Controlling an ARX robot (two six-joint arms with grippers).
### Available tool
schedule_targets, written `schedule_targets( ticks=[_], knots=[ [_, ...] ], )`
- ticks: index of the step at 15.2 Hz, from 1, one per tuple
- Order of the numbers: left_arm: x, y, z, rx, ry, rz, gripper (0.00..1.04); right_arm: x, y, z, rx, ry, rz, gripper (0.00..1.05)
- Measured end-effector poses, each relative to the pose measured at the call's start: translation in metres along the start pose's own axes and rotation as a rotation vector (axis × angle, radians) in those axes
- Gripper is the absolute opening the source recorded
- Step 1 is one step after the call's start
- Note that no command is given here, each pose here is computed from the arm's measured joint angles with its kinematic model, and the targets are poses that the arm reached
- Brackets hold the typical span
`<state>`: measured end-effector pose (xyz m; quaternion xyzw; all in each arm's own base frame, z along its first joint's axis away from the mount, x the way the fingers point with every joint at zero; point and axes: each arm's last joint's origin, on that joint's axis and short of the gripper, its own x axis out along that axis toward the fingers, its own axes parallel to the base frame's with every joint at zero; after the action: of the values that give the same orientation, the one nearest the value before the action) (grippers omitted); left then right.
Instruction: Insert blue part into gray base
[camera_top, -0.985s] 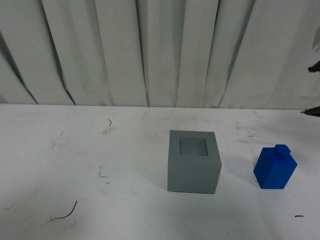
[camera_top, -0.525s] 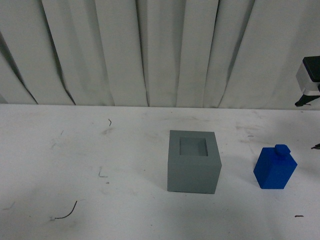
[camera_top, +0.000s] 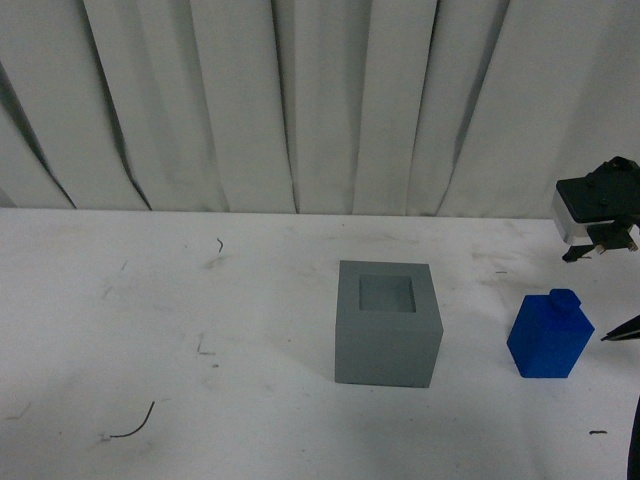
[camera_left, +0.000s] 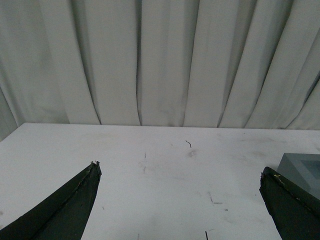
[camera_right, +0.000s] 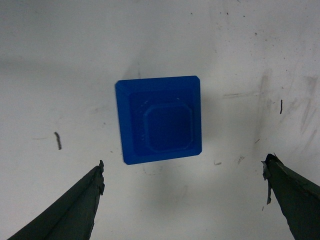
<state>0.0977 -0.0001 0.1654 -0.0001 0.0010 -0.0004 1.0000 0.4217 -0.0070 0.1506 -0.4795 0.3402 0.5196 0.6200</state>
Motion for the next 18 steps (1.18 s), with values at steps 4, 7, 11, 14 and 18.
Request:
schedule_targets(
  ticks=[4, 7, 11, 14, 18],
  knots=[
    [0.000, 0.000, 0.000, 0.000, 0.000, 0.000, 0.98, 0.013, -0.005, 0.001, 0.007, -0.008, 0.025, 0.98],
    [0.000, 0.000, 0.000, 0.000, 0.000, 0.000, 0.98, 0.020, -0.005, 0.006, 0.005, -0.015, 0.053, 0.98],
    [0.000, 0.000, 0.000, 0.000, 0.000, 0.000, 0.98, 0.027, -0.004, 0.005, 0.004, -0.015, 0.064, 0.98],
    [0.000, 0.000, 0.000, 0.000, 0.000, 0.000, 0.98, 0.032, -0.002, -0.009, 0.029, -0.006, 0.064, 0.98],
    [0.000, 0.000, 0.000, 0.000, 0.000, 0.000, 0.98, 0.032, -0.001, -0.013, 0.041, -0.012, 0.062, 0.98]
  ],
)
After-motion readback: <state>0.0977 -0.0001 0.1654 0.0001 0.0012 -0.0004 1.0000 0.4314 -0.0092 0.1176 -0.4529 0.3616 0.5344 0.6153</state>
